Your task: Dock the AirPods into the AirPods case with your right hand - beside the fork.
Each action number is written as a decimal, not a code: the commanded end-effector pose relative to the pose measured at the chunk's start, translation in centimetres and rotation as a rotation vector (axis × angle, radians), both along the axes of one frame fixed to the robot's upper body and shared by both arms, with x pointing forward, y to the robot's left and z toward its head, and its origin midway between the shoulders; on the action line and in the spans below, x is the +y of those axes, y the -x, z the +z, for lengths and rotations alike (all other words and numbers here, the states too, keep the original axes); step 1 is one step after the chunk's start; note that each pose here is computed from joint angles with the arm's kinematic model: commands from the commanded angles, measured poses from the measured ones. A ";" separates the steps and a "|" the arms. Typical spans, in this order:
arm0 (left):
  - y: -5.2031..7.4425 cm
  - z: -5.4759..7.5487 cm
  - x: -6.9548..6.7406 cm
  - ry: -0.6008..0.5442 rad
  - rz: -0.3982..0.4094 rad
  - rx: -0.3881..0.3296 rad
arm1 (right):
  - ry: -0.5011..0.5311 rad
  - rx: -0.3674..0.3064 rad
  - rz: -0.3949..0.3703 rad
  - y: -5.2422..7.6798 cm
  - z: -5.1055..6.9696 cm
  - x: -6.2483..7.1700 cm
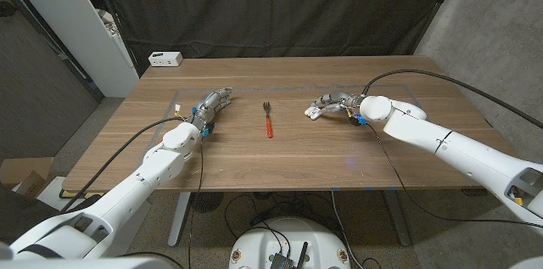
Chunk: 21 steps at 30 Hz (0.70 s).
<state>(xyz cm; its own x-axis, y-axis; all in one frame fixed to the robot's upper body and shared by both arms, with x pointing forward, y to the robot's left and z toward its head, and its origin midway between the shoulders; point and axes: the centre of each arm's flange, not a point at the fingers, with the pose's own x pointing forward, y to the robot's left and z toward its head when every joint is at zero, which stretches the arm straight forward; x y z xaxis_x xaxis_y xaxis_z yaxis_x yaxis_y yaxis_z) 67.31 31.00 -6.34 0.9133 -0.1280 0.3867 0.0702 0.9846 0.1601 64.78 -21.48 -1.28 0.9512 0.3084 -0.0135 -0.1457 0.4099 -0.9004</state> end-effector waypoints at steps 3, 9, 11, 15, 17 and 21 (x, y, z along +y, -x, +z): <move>0.0 -0.3 -0.2 0.002 0.001 0.010 | 0.022 0.034 0.007 -0.1 -0.5 0.1; 0.0 -0.4 -0.5 -0.002 0.000 0.016 | 0.025 0.040 0.007 0.0 -0.9 0.1; -0.1 -0.3 -0.6 -0.004 -0.002 0.013 | 0.023 0.041 0.010 -0.1 -1.1 0.1; 0.0 -0.2 -0.6 -0.006 -0.001 0.012 | 0.019 0.040 0.019 -0.1 -1.2 0.3; 0.0 -0.2 -0.6 -0.006 0.000 0.011 | 0.012 0.033 0.021 -0.1 -1.1 0.3; 0.0 -0.2 -0.6 -0.004 0.000 0.009 | -0.011 0.010 0.030 0.3 -0.8 0.2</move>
